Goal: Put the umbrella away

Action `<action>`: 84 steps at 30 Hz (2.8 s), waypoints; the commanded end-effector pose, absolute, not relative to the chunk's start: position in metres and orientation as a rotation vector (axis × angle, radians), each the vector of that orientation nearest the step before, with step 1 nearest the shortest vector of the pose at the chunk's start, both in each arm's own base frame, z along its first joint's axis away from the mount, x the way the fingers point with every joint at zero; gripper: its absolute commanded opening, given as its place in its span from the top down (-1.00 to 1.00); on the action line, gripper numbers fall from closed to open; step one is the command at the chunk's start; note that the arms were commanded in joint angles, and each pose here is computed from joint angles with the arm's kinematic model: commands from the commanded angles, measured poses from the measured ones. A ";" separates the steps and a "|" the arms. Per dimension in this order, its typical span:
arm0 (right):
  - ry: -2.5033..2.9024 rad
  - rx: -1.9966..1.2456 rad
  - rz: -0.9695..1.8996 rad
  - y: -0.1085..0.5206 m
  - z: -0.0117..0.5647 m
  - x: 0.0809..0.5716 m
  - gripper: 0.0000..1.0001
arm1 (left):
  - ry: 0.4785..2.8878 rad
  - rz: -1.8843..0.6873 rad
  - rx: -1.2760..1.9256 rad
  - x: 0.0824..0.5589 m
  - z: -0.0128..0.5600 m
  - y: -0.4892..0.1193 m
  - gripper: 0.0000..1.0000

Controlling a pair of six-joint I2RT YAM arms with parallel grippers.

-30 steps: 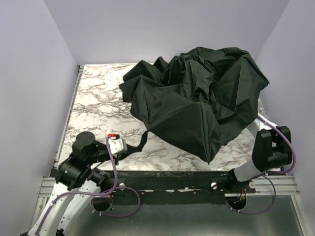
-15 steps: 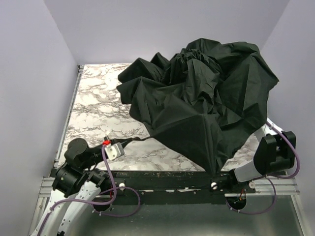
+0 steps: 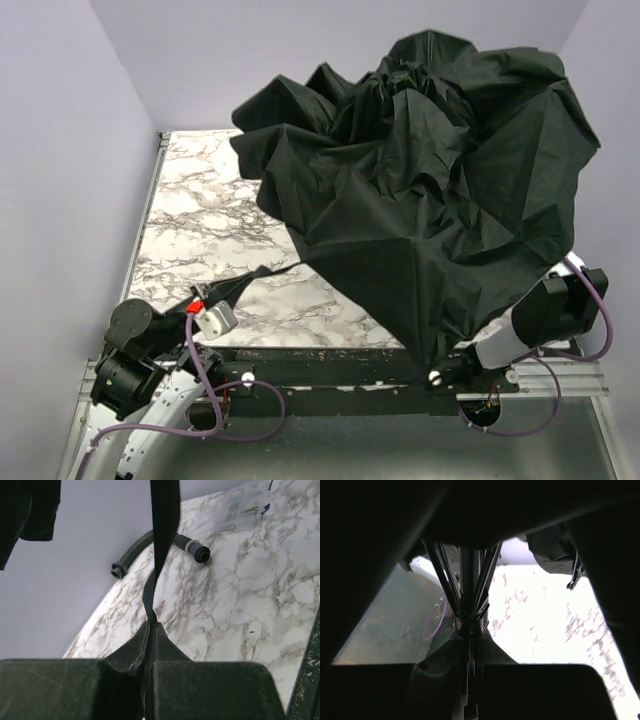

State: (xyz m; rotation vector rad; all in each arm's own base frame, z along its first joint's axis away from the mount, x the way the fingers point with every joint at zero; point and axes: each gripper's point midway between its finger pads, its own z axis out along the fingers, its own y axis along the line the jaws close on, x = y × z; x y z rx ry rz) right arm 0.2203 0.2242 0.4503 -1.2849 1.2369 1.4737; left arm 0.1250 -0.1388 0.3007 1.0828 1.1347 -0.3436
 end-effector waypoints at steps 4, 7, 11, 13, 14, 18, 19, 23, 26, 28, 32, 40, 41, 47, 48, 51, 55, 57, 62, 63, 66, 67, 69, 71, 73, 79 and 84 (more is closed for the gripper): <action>0.968 -1.383 1.338 0.234 0.505 0.222 0.99 | 1.120 -0.293 0.991 0.132 0.333 -0.129 1.00; 0.972 -1.352 1.383 0.240 0.521 0.233 0.99 | 1.118 -0.280 0.984 0.137 0.345 -0.130 1.00; 0.961 -1.308 1.398 0.248 0.547 0.247 0.99 | 1.104 -0.264 0.981 0.144 0.363 -0.132 1.00; 0.955 -1.275 1.391 0.251 0.560 0.257 0.99 | 1.098 -0.239 0.971 0.150 0.370 -0.131 1.00; 0.982 -1.248 1.405 0.253 0.563 0.264 0.99 | 1.095 -0.226 0.964 0.153 0.373 -0.130 1.00; 0.999 -1.188 1.373 0.257 0.570 0.285 0.99 | 1.085 -0.182 0.940 0.165 0.383 -0.128 1.00; 1.005 -1.176 1.364 0.258 0.570 0.290 0.99 | 1.076 -0.177 0.935 0.166 0.386 -0.129 1.00; 1.050 -1.121 1.307 0.261 0.565 0.311 0.99 | 1.045 -0.153 0.952 0.170 0.397 -0.131 1.00; 1.041 -1.128 1.264 0.261 0.564 0.316 0.99 | 1.024 -0.117 0.961 0.171 0.409 -0.128 1.00; 1.049 -1.118 1.211 0.262 0.562 0.323 0.99 | 1.017 -0.091 0.957 0.172 0.415 -0.124 1.00; 1.073 -1.117 1.145 0.261 0.557 0.330 0.99 | 1.030 -0.057 0.958 0.178 0.416 -0.120 1.00; 1.110 -1.098 0.994 0.261 0.546 0.331 0.99 | 1.050 -0.030 0.938 0.200 0.414 -0.117 1.00; 1.112 -1.092 0.980 0.259 0.546 0.330 0.99 | 1.052 -0.033 0.940 0.204 0.415 -0.118 1.00; 1.142 -1.083 0.859 0.248 0.538 0.327 0.99 | 1.046 -0.008 0.928 0.228 0.421 -0.106 1.00; 1.134 -1.097 0.860 0.247 0.538 0.322 0.99 | 1.037 0.008 0.922 0.233 0.423 -0.104 1.00; 1.138 -1.134 0.861 0.245 0.532 0.312 0.99 | 1.029 -0.001 0.913 0.245 0.427 -0.101 1.00; 1.164 -1.157 0.777 0.238 0.521 0.313 0.99 | 0.992 0.016 0.880 0.254 0.443 -0.092 1.00; 1.156 -1.199 0.782 0.238 0.517 0.305 0.99 | 1.000 0.026 0.892 0.262 0.444 -0.090 1.00; 1.190 -1.227 0.735 0.232 0.503 0.304 0.99 | 1.014 0.025 0.864 0.278 0.446 -0.081 1.00; 1.196 -1.232 0.730 0.231 0.501 0.303 0.99 | 1.024 0.035 0.853 0.282 0.445 -0.077 1.00; 1.195 -1.251 0.742 0.231 0.497 0.296 0.99 | 1.061 0.042 0.840 0.295 0.438 -0.071 1.00; 1.195 -1.251 0.741 0.230 0.497 0.296 0.99 | 1.069 0.037 0.834 0.298 0.436 -0.069 1.00; 1.198 -1.247 0.723 0.229 0.496 0.297 0.99 | 1.079 0.028 0.808 0.301 0.435 -0.064 1.00; 1.196 -1.258 0.724 0.229 0.493 0.295 0.99 | 1.092 0.030 0.801 0.303 0.430 -0.061 1.00; 1.185 -1.277 0.747 0.231 0.490 0.290 0.99 | 1.114 0.023 0.801 0.308 0.423 -0.060 1.00; 1.166 -1.315 0.770 0.231 0.486 0.281 0.99 | 1.159 0.006 0.803 0.323 0.413 -0.056 1.00; 1.149 -1.344 0.770 0.230 0.485 0.273 0.99 | 1.208 -0.016 0.814 0.339 0.403 -0.053 1.00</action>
